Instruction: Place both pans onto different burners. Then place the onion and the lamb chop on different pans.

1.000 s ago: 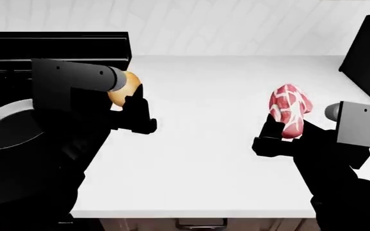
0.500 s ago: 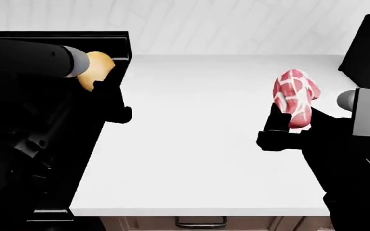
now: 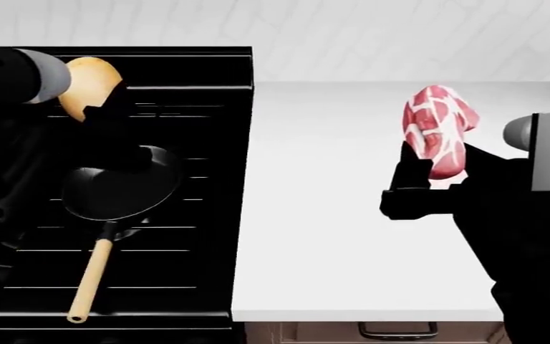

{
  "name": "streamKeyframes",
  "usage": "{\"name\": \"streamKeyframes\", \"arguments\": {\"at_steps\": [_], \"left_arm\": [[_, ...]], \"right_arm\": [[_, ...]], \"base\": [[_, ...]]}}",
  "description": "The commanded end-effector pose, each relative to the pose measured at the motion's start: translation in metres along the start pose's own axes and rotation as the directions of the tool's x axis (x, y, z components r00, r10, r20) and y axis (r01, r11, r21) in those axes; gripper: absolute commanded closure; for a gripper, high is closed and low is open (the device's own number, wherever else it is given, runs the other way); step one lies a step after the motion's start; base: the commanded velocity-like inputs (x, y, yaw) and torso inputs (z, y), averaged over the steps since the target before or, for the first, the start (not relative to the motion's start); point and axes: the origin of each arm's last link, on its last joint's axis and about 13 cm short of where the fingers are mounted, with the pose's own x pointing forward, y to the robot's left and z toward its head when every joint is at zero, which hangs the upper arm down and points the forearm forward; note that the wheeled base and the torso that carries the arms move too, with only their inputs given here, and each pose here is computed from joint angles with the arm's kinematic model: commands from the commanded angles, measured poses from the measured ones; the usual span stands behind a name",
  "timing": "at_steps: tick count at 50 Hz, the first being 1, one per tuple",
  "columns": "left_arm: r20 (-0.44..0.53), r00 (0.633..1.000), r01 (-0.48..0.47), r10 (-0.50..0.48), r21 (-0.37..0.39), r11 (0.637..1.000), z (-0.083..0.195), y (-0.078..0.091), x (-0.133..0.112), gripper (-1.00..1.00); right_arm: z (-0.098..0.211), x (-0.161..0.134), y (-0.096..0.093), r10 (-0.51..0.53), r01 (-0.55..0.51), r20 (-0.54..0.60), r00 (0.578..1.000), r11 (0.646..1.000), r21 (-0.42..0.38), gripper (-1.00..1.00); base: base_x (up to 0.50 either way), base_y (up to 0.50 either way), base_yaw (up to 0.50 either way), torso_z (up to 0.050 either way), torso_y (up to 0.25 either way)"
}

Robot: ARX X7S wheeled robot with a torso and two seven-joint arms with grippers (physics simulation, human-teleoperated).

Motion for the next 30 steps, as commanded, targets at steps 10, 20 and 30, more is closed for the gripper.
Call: {"name": "streamKeyframes", "arguments": {"at_steps": [10,20,30], "left_arm": [[-0.003,1.000,-0.025,0.025,-0.008,1.000,-0.0016,0.0037,-0.0015,1.00],[-0.005,1.000,-0.030,0.030,-0.005,1.000,-0.0028,0.0050,-0.0016,1.00],[-0.003,0.999,-0.032,0.032,-0.006,0.999,-0.0021,0.0060,-0.0023,1.00]], "right_arm": [[0.0011,-0.0002,0.0013,0.019,-0.018,0.015,1.000,0.999,-0.030,1.00],[0.0008,-0.0002,0.0024,0.022,-0.021,0.017,1.000,0.999,-0.038,1.00],[0.0029,-0.0007,0.0038,0.027,-0.026,0.019,0.999,0.999,-0.043,1.00]], "base": [[0.00,0.50,0.00,0.000,0.000],[0.00,0.50,0.00,0.000,0.000],[0.00,0.50,0.00,0.000,0.001]]}}
